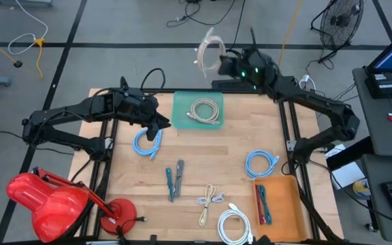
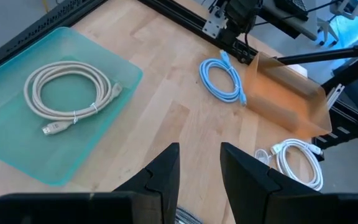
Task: Pick & Place USB Port
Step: Put the brown display cable into the blue bin
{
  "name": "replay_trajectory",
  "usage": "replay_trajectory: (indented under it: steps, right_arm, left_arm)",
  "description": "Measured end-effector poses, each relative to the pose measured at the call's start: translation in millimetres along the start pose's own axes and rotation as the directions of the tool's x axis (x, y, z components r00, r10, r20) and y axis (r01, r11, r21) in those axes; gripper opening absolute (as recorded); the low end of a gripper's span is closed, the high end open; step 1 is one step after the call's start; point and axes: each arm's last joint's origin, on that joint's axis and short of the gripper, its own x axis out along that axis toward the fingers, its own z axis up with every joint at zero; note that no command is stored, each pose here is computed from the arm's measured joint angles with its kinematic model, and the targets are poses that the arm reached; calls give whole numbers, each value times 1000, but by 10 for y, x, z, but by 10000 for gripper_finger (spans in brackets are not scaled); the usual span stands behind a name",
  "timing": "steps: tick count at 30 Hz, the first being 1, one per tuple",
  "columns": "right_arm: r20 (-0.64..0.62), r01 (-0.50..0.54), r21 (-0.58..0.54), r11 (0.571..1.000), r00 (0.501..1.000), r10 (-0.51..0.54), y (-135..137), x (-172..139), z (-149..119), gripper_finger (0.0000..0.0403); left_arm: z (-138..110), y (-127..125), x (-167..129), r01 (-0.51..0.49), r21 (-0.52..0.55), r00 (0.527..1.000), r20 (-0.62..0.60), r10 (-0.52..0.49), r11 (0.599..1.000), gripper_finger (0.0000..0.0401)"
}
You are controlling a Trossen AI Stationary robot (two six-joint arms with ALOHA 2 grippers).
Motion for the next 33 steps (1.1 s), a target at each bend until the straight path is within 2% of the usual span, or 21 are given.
replay_trajectory:
  steps: [2,6,9,15,17,20,24,26,28,30,31,33]
  right_arm:
    - [-5,10,-59,998,1000,-10,118,92,164,7]
    - [-102,63,-211,976,991,-86,335,222,385,7]
    - [-214,89,-333,939,962,-167,415,294,389,7]
    - [-410,50,-509,859,864,-293,450,375,67,7]
    - [-473,26,-558,829,812,-343,443,353,-71,7]
    - [-537,-10,-602,798,745,-396,480,301,-264,7]
    - [-591,-79,-627,775,696,-407,623,202,-492,7]
    - [-607,-108,-626,772,689,-396,709,138,-569,7]
    - [-613,-126,-628,768,688,-388,785,100,-650,7]
    - [-600,-119,-649,751,687,-410,824,72,-716,7]
    - [-598,-113,-661,742,677,-430,826,52,-745,7]
    - [-595,-105,-677,728,660,-459,824,17,-779,7]
  left_arm:
    - [0,0,0,0,2,1000,0,0,1000,118]
    - [-12,5,0,-4,1,1000,-13,4,1000,118]
    - [-47,18,-2,-18,-2,999,-48,18,1000,118]
    - [-117,84,-15,-67,-6,990,-127,66,998,118]
    - [-110,114,-20,-84,-13,989,-124,82,996,118]
    - [-72,199,-33,-159,-28,984,-89,156,987,118]
    - [33,325,-59,-276,18,961,16,276,961,118]
    - [89,348,-42,-340,158,940,77,332,927,118]
    - [107,341,12,-418,351,907,111,406,838,118]
    - [107,348,93,-467,464,874,114,473,752,118]
    - [123,350,140,-471,485,868,109,484,736,118]
    - [163,345,236,-464,502,870,102,483,730,118]
